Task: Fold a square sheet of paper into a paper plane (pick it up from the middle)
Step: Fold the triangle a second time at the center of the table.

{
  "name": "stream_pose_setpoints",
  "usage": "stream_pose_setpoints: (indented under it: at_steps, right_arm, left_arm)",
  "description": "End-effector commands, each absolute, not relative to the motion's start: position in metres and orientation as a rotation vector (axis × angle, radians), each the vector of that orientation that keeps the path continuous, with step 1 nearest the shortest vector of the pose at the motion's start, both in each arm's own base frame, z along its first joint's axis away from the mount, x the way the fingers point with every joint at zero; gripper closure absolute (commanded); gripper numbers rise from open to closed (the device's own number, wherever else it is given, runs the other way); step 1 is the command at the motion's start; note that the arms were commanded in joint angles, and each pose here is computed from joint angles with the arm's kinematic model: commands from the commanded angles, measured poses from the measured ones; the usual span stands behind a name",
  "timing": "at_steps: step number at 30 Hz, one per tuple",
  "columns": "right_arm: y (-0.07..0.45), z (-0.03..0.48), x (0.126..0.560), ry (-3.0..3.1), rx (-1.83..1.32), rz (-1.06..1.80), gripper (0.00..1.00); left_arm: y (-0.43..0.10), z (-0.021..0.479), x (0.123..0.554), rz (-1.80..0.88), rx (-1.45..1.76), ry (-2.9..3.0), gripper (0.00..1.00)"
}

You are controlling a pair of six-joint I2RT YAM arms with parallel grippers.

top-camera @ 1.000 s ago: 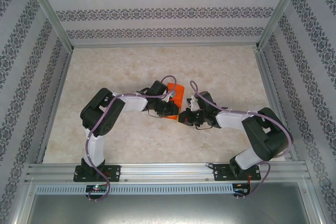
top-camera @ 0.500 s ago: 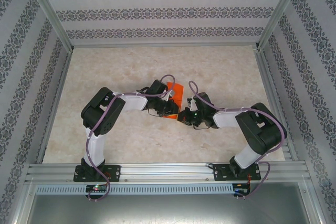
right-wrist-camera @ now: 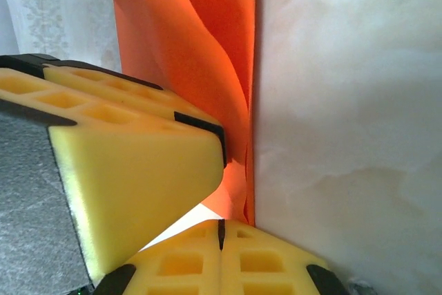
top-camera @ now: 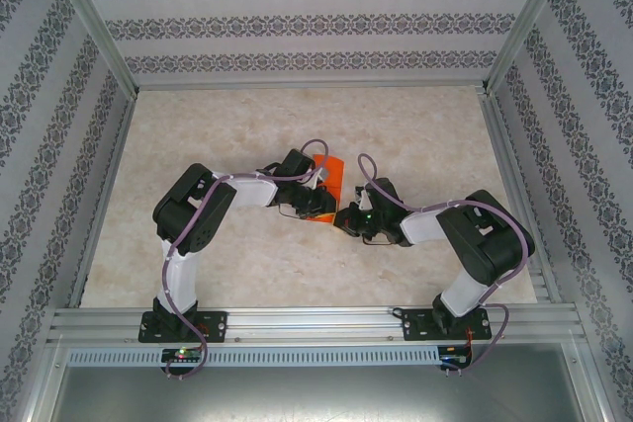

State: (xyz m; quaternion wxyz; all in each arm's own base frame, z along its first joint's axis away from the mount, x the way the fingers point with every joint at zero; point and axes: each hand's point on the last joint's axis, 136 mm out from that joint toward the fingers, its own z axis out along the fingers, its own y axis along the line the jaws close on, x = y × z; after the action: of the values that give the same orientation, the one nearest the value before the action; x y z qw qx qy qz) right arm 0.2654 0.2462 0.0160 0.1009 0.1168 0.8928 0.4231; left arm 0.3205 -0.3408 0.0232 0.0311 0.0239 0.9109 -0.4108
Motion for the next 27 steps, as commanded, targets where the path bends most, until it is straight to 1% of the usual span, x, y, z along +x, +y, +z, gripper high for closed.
stream_pose_setpoints:
  at_steps: [1,4,11,20,27]
  right_arm:
    - [0.219,-0.009,0.271,2.678,0.502,1.061,1.00]
    - [0.211,-0.015,0.268,2.698,0.535,1.007,1.00]
    - [0.205,-0.028,0.261,2.726,0.566,0.986,1.00]
    - [0.203,-0.033,0.256,2.753,0.552,0.973,1.00]
    - [0.205,-0.034,0.255,2.757,0.540,0.989,1.00]
  left_arm:
    - [-0.324,-0.013,0.312,-1.177,-0.026,2.917,0.81]
    - [-0.326,-0.010,0.316,-1.219,-0.064,2.895,0.81]
    - [-0.327,0.000,0.328,-1.309,-0.156,2.844,0.81]
    - [-0.321,0.005,0.342,-1.282,-0.200,2.828,0.82]
    - [-0.312,0.000,0.350,-1.207,-0.188,2.852,0.82]
